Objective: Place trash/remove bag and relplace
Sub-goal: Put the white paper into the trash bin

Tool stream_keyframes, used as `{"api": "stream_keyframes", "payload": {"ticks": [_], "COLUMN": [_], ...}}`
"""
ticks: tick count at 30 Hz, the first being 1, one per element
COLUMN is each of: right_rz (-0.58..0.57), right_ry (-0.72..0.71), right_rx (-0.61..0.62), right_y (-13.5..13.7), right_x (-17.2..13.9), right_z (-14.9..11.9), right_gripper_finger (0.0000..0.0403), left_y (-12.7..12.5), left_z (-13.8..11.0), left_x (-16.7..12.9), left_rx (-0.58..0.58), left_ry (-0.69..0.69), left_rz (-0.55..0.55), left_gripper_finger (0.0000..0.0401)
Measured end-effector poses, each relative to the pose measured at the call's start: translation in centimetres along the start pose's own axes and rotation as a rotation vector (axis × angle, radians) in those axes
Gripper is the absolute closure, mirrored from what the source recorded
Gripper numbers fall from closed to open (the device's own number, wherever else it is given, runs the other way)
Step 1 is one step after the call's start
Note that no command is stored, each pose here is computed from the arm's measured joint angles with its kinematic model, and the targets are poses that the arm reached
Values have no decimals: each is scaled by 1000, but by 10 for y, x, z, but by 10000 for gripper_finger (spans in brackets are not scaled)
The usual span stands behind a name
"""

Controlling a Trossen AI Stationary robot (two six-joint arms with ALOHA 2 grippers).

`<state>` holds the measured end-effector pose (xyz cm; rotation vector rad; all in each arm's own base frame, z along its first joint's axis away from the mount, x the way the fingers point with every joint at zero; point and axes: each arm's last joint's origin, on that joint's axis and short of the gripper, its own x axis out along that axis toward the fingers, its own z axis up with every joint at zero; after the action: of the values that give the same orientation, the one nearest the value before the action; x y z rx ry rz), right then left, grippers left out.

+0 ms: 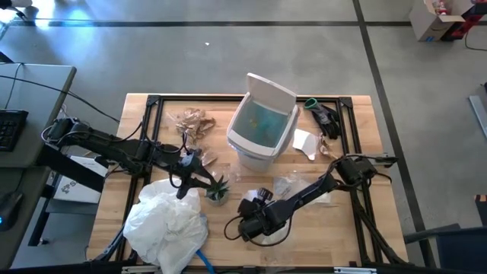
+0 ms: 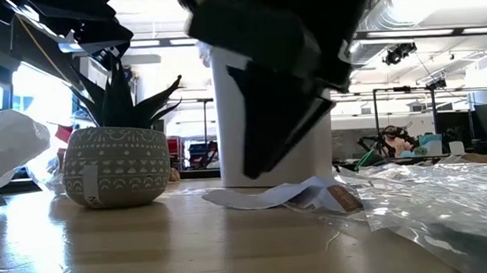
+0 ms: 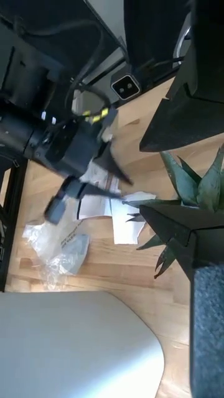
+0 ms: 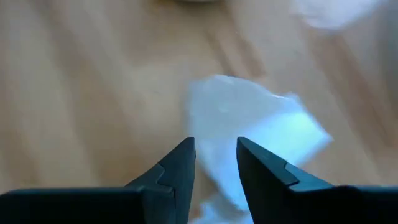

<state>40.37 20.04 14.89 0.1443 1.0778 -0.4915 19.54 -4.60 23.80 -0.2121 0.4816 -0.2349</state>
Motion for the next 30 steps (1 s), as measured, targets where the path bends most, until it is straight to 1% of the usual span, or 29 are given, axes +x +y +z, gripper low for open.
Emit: {"api": "stream_keyframes", "payload": {"ticks": [5, 8, 10, 13, 15, 21, 27, 30], "right_rz": [-91, -119, -122, -121, -134, -103, -52, -63], "right_ry": [49, 61, 103, 220, 255, 263, 251, 263], "right_rx": [31, 81, 165, 302, 353, 390, 426, 426], "right_y": [-11, -16, -21, -32, -38, -49, -58, -62], "right_x": [2, 4, 6, 12, 15, 12, 20, 22], "right_z": [-3, -1, 2, 6, 9, 23, 39, 40], "right_gripper_finger": [296, 296, 296, 296, 296, 296, 297, 298], "left_y": [0, 0, 0, 0, 0, 0, -2, -4], "left_z": [0, 0, 0, 0, 0, -1, -3, -5], "left_x": [0, 0, 0, 0, 0, 0, 0, 0], "left_rx": [8, 8, 8, 7, 7, 8, 14, 19], "left_ry": [1, 1, 1, 2, 3, 5, 27, 40], "left_rz": [2, 2, 3, 4, 4, 4, -4, -10], "left_gripper_finger": [268, 268, 268, 268, 268, 268, 268, 268]}}
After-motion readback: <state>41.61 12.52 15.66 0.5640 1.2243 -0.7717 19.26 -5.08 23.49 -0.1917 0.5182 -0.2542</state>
